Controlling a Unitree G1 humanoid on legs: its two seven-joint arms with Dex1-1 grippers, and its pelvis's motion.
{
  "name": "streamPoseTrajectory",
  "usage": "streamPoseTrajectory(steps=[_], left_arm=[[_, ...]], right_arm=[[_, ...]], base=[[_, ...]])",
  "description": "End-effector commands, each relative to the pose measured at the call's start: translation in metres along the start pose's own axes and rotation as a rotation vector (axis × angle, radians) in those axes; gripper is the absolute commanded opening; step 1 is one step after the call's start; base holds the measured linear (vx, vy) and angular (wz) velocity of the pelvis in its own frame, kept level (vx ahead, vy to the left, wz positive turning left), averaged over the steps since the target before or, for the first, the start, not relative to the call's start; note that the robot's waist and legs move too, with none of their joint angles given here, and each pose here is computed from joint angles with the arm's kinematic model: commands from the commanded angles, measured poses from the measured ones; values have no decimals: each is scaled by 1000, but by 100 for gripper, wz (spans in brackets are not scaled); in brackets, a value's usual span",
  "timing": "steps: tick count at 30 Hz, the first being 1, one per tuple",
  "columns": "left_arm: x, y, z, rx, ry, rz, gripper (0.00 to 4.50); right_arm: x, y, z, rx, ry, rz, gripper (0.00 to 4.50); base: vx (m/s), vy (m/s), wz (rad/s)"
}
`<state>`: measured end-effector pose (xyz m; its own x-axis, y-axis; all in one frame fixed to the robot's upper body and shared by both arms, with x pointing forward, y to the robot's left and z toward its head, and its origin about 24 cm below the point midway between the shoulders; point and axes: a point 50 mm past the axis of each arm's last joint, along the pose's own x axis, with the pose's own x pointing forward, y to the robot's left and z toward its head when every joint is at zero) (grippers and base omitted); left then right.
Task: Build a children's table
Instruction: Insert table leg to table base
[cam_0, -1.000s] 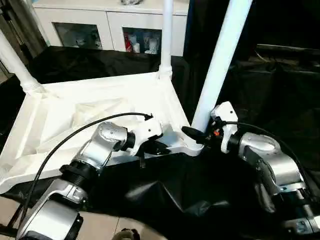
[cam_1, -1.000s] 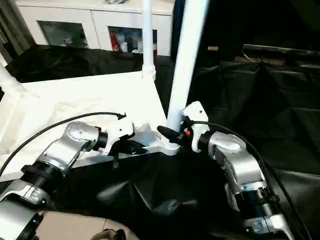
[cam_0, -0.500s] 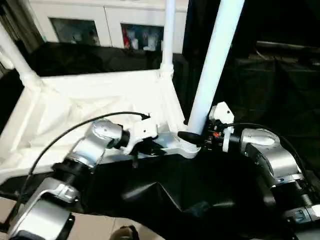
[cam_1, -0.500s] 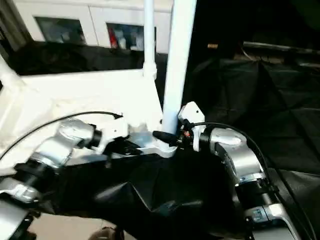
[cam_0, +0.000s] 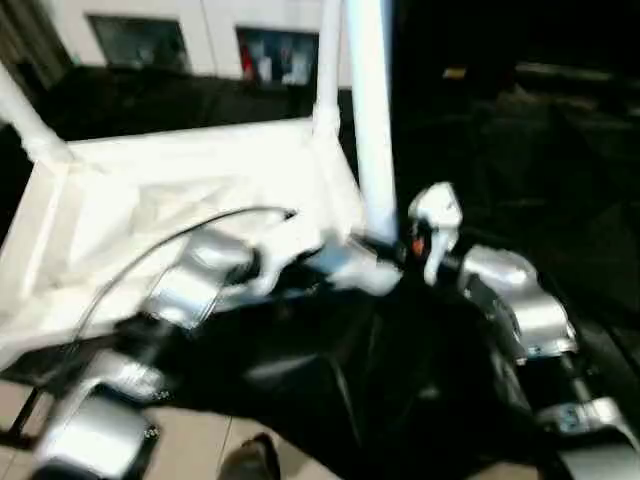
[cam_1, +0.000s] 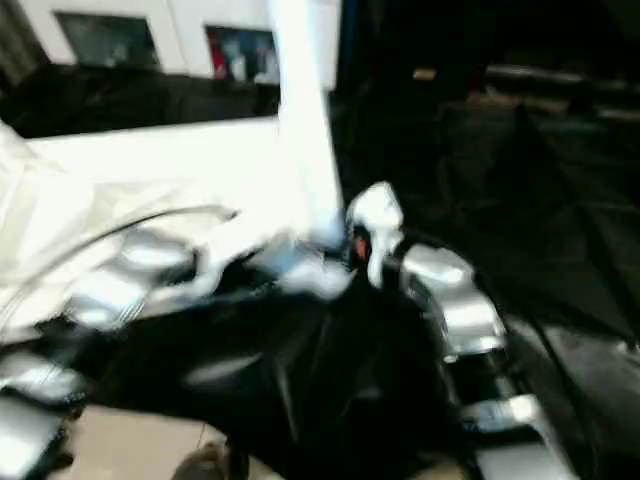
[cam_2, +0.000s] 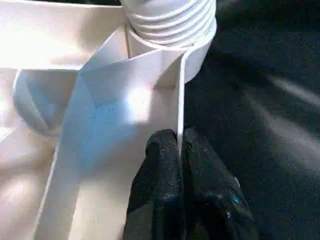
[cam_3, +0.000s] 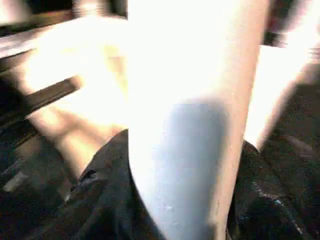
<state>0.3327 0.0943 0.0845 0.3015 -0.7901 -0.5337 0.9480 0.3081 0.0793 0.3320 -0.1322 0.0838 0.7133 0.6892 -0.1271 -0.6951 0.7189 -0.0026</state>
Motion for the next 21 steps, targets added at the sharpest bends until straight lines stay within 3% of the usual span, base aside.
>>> streamPoseTrajectory(steps=[1,6,8,13,21], left_arm=[[4,6,17,-27,-32,110,0],[23,6,27,-70,-37,216,0],[28,8,32,-33,-38,255,0],[21,0,29,60,-72,175,0],[12,-9,14,210,-72,32,0]], right_arm=[[-9,9,-64,158,256,-128,192],[8,15,-68,228,215,-301,192],[15,19,-61,273,151,-332,192],[11,17,-35,272,3,-271,191],[-2,6,-8,231,-121,-220,191]], base=[[-51,51,-5],[-53,22,5],[20,-73,10],[31,34,-13],[5,-6,1]])
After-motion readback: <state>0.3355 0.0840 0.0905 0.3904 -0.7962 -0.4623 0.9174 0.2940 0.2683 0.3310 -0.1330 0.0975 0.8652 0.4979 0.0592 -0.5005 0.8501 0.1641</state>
